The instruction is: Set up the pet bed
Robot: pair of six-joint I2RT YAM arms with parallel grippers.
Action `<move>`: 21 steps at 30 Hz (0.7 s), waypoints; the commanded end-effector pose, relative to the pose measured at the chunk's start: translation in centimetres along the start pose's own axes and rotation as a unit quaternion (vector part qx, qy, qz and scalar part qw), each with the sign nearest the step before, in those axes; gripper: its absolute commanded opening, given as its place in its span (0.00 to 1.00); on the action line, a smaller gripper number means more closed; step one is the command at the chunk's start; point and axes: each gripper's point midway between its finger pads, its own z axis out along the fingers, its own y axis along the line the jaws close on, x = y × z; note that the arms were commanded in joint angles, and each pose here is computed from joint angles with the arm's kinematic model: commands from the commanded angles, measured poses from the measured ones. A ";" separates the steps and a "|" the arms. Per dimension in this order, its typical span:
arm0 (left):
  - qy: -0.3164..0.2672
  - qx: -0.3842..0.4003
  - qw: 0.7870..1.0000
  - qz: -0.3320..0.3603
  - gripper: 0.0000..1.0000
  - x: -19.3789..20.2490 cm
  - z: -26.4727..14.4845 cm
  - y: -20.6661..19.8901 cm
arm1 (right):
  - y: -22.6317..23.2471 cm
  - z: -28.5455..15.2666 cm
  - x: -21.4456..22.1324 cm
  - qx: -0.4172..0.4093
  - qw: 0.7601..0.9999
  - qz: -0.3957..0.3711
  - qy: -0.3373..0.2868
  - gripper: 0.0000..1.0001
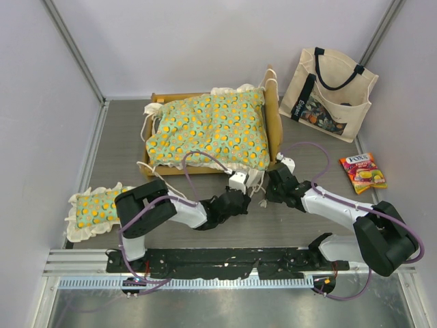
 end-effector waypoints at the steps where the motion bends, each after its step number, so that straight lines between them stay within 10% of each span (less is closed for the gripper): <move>1: -0.052 -0.009 0.999 -0.001 0.00 -2.8 1.0 -0.7 | 0.9 -0.8 -1.7 -0.009 1.000 0.002 -0.027 0.01; 17: 0.012 -0.034 0.997 0.072 0.00 -4.5 -5.0 2.2 | -7.8 -4.1 -11.9 0.103 0.981 0.095 -0.136 0.01; 21: 0.032 -0.006 0.997 0.068 0.00 -3.8 -4.9 1.1 | -4.9 -4.3 -11.6 0.014 0.990 0.083 -0.116 0.03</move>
